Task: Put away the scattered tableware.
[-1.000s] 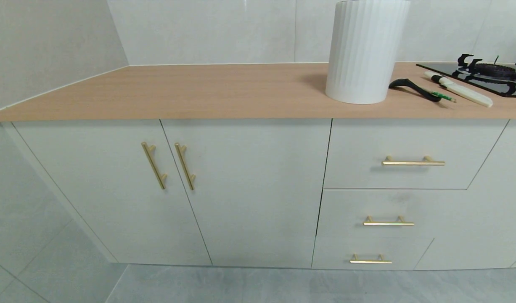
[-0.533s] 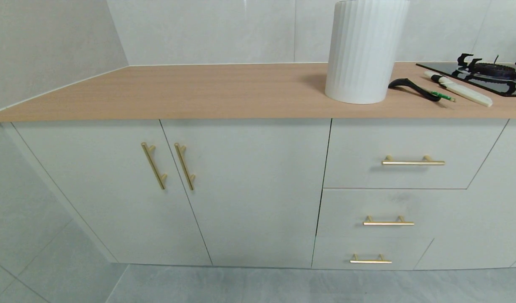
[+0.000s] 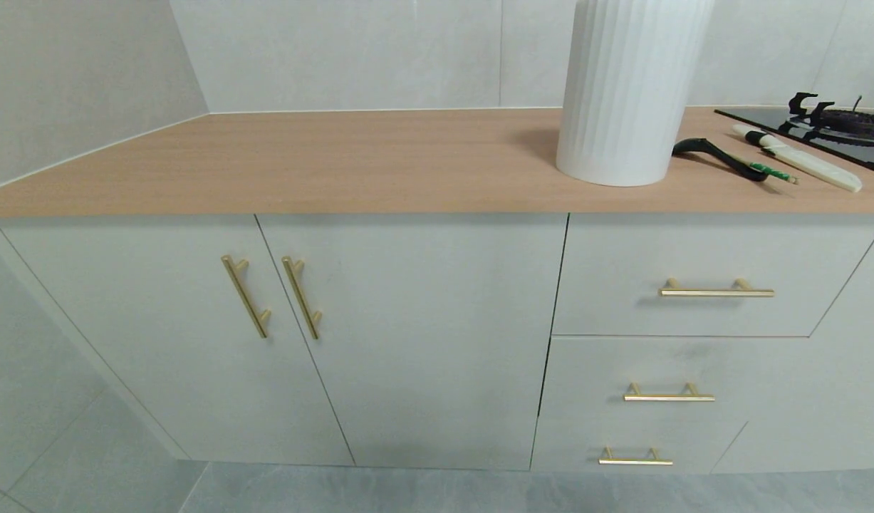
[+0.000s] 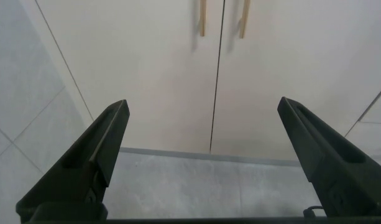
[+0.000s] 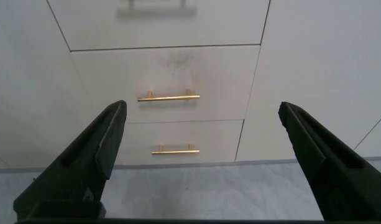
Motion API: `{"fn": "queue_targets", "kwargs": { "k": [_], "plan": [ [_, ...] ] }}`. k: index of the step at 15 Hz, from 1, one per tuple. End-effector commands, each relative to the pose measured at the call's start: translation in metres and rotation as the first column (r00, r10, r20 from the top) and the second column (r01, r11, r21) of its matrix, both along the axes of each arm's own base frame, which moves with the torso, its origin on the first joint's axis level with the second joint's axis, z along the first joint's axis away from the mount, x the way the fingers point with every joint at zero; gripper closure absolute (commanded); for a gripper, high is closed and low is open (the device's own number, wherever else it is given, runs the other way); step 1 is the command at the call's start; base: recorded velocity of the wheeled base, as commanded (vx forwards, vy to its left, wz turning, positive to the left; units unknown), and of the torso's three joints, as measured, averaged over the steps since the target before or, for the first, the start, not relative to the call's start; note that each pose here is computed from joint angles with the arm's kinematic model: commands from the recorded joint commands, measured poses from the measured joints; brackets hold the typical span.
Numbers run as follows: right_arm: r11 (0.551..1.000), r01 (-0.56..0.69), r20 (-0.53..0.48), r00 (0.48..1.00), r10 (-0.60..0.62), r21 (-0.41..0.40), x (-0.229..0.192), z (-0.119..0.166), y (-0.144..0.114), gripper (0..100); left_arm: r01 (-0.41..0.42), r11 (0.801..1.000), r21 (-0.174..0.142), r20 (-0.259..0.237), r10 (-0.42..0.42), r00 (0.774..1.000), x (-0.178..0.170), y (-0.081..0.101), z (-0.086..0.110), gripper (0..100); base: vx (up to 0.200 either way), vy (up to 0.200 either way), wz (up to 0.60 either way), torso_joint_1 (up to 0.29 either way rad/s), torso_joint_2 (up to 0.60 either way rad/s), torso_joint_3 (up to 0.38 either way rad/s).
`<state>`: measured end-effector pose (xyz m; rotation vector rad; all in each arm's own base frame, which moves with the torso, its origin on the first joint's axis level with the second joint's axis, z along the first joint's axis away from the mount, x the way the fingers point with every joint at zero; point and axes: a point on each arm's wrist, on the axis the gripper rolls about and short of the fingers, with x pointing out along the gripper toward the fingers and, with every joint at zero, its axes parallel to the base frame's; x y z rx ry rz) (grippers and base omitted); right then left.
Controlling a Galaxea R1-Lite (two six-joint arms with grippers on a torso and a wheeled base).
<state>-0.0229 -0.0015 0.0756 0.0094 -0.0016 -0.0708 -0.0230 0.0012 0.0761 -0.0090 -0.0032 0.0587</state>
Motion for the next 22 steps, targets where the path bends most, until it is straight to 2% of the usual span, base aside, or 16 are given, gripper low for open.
{"fn": "queue_targets", "kwargs": {
  "k": [1, 22],
  "plan": [
    [1.000, 0.000, -0.001, 1.000, 0.000, -0.002, 0.0001, 0.0001, 0.0000, 0, -0.001, 1.000, 0.000, -0.001, 0.001, 1.000, 0.0001, 0.0000, 0.0000, 0, 0.000, 0.000, 0.00, 0.000, 0.00, 0.000],
    [1.000, 0.000, -0.002, 1.000, 0.000, -0.005, 0.0001, 0.0001, 0.0000, 0, -0.001, 1.000, 0.000, -0.001, 0.001, 1.000, 0.0001, 0.0000, 0.0000, 0, 0.000, 0.000, -0.03, 0.000, 0.00, 0.000]
  ]
}}
